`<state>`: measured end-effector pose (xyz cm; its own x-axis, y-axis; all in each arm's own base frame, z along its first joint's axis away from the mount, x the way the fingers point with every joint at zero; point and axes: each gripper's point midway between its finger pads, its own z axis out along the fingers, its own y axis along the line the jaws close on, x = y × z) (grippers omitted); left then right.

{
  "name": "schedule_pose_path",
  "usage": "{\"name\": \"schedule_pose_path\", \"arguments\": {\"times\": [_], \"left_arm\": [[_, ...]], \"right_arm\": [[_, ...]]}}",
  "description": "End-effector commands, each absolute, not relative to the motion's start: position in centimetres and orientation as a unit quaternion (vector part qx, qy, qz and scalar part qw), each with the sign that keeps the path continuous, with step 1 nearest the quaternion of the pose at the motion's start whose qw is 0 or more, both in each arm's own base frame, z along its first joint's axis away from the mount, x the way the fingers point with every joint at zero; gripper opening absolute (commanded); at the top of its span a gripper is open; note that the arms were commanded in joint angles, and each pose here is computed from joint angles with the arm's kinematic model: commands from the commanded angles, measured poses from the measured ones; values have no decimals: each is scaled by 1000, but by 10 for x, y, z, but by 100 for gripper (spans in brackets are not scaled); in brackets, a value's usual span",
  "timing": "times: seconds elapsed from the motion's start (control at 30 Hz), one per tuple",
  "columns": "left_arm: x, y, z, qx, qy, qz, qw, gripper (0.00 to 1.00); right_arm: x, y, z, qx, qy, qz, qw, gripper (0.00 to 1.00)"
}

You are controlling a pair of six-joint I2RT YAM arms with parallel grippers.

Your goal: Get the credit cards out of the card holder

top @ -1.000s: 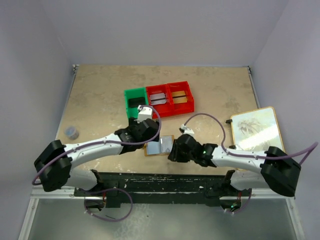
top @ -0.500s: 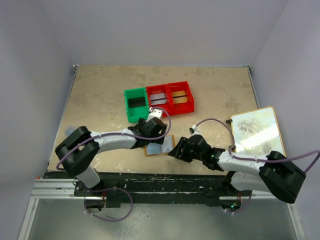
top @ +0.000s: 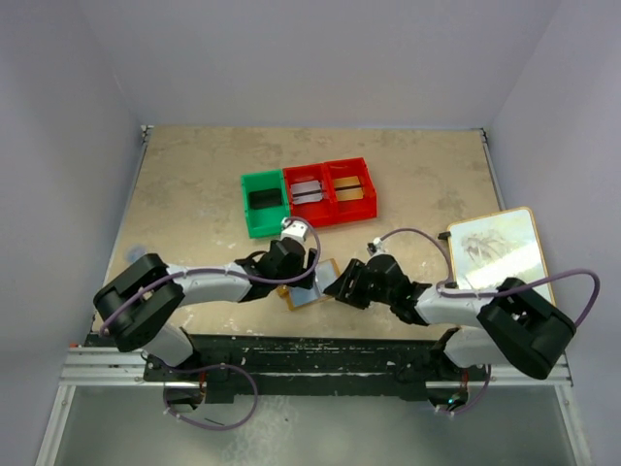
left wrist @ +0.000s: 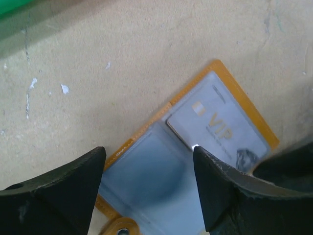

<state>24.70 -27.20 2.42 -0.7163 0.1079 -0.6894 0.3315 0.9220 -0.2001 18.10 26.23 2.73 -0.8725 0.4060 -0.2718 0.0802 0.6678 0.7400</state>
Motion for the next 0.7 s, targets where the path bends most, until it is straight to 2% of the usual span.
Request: {"name": "schedule_pose_path", "arguments": {"times": [0.0, 0.33, 0.53, 0.67], "left_arm": [[208, -273, 13, 112, 921, -220, 301, 69], [155, -303, 24, 144, 905, -269, 296, 65], [144, -327, 33, 138, 891, -313, 298, 61], [132, -348, 36, 149, 885, -329, 292, 61]], "right_arm": [[192, 249, 16, 130, 901, 355, 215, 53], [230, 237, 28, 93, 920, 285, 251, 53], [238, 259, 24, 20, 926, 294, 234, 50], [243, 283, 30, -26, 910, 342, 234, 48]]}}
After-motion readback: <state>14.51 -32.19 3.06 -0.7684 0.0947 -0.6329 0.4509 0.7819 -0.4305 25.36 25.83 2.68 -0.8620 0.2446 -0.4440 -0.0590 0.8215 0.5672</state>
